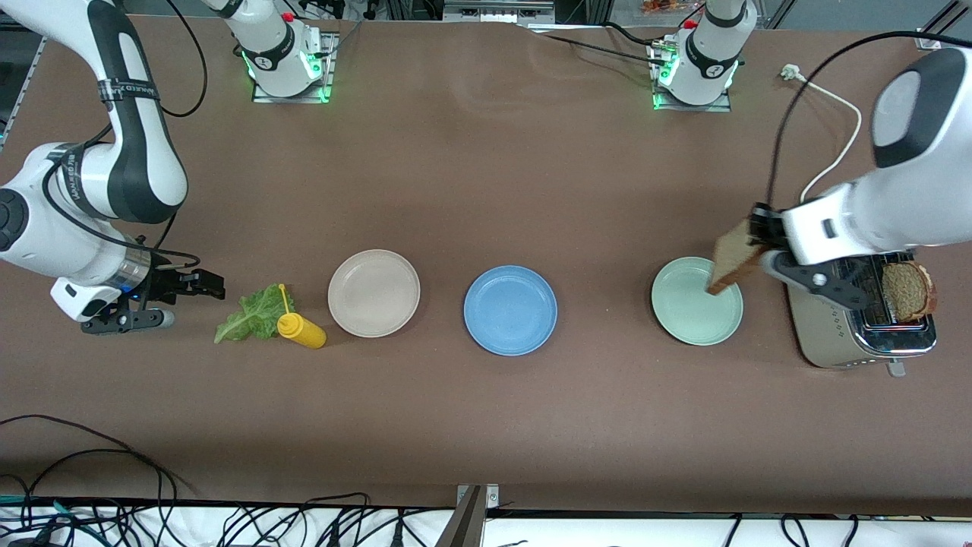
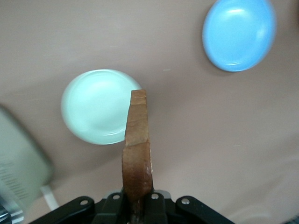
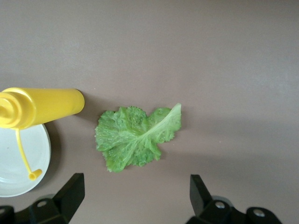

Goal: Make sandwich in blue plate with both arms
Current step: 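Lift toast from the toaster with the left gripper toward the blue plate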

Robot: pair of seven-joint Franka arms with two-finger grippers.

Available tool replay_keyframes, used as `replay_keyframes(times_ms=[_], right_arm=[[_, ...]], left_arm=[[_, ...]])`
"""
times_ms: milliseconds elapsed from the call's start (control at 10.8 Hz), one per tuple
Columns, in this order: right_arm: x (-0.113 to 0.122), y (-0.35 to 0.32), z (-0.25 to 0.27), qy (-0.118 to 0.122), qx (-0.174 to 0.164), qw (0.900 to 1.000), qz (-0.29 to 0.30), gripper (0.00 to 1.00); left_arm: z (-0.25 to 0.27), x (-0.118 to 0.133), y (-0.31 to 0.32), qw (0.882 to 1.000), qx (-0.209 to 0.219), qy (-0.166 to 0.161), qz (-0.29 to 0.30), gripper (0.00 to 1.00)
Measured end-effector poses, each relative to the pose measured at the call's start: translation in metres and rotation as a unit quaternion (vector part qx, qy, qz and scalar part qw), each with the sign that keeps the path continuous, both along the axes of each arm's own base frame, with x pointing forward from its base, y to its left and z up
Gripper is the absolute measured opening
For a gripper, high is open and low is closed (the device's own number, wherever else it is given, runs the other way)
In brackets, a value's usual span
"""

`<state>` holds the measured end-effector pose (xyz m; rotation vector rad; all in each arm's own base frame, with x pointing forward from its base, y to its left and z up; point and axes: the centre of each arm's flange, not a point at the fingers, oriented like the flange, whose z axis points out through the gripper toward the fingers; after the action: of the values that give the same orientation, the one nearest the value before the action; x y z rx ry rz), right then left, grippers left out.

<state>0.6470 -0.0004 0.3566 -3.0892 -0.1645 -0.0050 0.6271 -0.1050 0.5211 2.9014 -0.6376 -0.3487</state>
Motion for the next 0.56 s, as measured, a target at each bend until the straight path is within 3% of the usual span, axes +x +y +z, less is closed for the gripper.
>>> replay_keyframes(times_ms=[278, 556], right_arm=[[0.005, -0.001, -0.022, -0.002, -0.003, 1.0, -0.001, 1.0], [0.013, -0.002, -0.058, -0.013, -0.008, 1.0, -0.003, 1.0]], left_arm=[[-0.051, -0.011, -0.096, 0.991, -0.091, 0.093, 0.034, 0.1], [-0.127, -0.002, -0.159, 0.963, -0.201, 0.168, 0.066, 0.1]])
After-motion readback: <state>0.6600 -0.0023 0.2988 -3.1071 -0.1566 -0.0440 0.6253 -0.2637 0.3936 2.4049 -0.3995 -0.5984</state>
